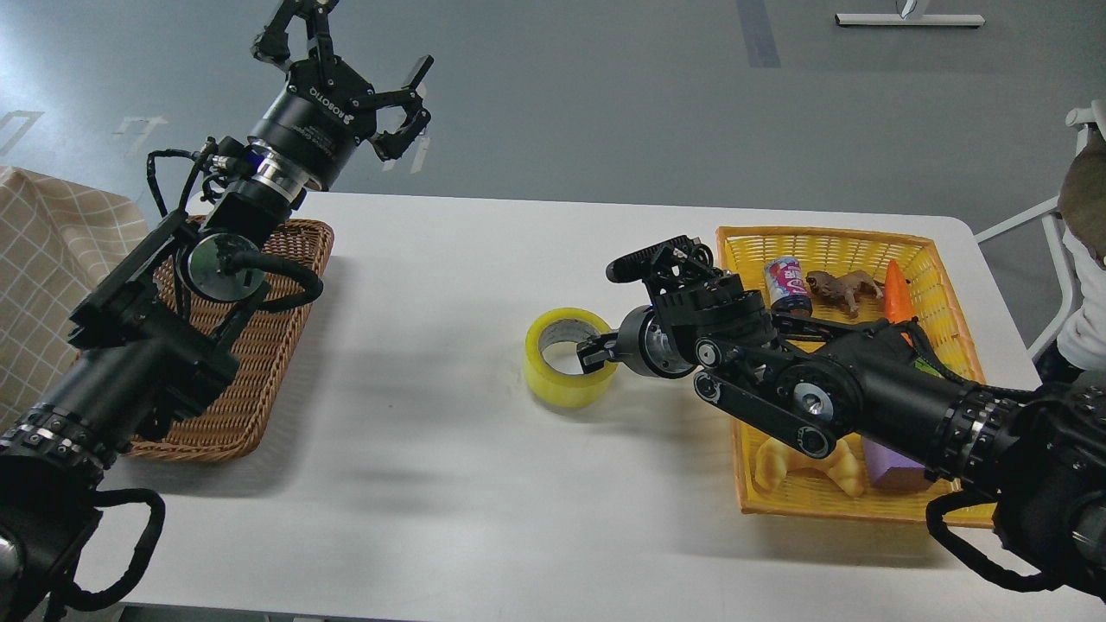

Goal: Place and transfer tape with both arms
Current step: 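Lower the tape roll onto the table and open the right gripper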

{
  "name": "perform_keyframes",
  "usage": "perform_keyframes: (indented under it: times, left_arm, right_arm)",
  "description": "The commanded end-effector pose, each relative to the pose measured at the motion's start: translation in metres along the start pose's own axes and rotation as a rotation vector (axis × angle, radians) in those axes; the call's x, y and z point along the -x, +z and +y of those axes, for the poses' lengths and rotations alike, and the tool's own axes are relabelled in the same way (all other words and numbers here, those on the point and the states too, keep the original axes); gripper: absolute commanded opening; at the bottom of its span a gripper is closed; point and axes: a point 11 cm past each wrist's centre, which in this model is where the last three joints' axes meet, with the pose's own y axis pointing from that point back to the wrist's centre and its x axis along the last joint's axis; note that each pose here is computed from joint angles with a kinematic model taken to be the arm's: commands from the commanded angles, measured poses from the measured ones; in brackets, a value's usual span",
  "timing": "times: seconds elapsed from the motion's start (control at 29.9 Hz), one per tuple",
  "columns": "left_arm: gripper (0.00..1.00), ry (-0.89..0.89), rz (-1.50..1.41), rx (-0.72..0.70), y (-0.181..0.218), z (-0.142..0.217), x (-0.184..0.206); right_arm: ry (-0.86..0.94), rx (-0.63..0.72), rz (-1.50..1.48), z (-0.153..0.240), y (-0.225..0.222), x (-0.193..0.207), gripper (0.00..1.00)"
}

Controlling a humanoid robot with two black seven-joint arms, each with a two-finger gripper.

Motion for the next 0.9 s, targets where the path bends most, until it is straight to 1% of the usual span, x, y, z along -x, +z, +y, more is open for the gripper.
perform_keyframes:
  times: [0.0,0.03,0.07,0.13,0.17,0.2,0.27,0.3,0.33,0.37,0.4,0.57,0.67,0.74,0.87]
  left_arm:
    - [0.98,-0.001,0.000,0.000,0.000,0.000,0.000]
    - [0.98,-0.001,0.000,0.000,0.000,0.000,0.000]
    - [0.98,0.000,-0.001,0.000,0.000,0.000,0.000]
    - [0.98,0.001,-0.003,0.000,0.001,0.000,0.000]
    - [0.98,0.001,-0.003,0.000,0.001,0.000,0.000]
    - [0.98,0.002,-0.004,0.000,0.001,0.001,-0.001]
    - [0.98,0.001,-0.004,0.000,0.002,0.001,-0.001]
    - [0.98,0.002,-0.004,0.000,0.001,0.001,-0.001]
    - [0.98,0.001,-0.004,0.000,0.002,0.001,-0.001]
    - [0.98,0.001,-0.004,0.000,0.002,0.001,-0.001]
    - [0.98,0.001,-0.004,0.000,0.002,0.001,-0.001]
    - [0.98,0.003,-0.003,0.001,0.002,0.001,-0.001]
    - [0.98,0.001,-0.005,0.001,0.002,0.000,-0.001]
    - [0.98,0.000,-0.007,0.002,0.003,0.000,-0.001]
    - [0.98,0.001,-0.007,0.000,0.002,0.001,-0.001]
  right_arm:
    - [-0.002,0.002,-0.003,0.000,0.001,0.001,0.14]
    - [-0.002,0.001,-0.003,0.000,0.000,0.001,0.21]
    - [-0.002,0.000,-0.003,0.000,0.000,0.001,0.23]
    - [-0.002,0.000,-0.005,0.000,0.000,0.001,0.34]
    - [-0.004,0.000,-0.004,-0.001,0.000,0.002,0.37]
    - [-0.003,0.000,-0.005,-0.001,0.000,0.002,0.42]
    - [-0.006,0.000,-0.007,-0.001,0.001,0.003,0.47]
    - [-0.008,0.001,-0.011,-0.002,0.001,0.004,0.55]
    - [-0.004,-0.001,-0.017,-0.001,0.001,0.003,0.73]
    - [-0.004,-0.003,-0.019,-0.001,0.001,0.003,0.87]
    - [-0.004,-0.005,-0.028,-0.001,0.001,0.002,0.99]
    - [0.012,-0.011,-0.023,0.003,-0.002,-0.006,1.00]
    - [0.046,-0.031,-0.033,0.009,-0.007,-0.020,1.00]
    - [0.085,-0.067,-0.024,0.019,-0.019,-0.037,1.00]
    - [0.120,-0.118,0.016,0.030,-0.039,-0.050,1.00]
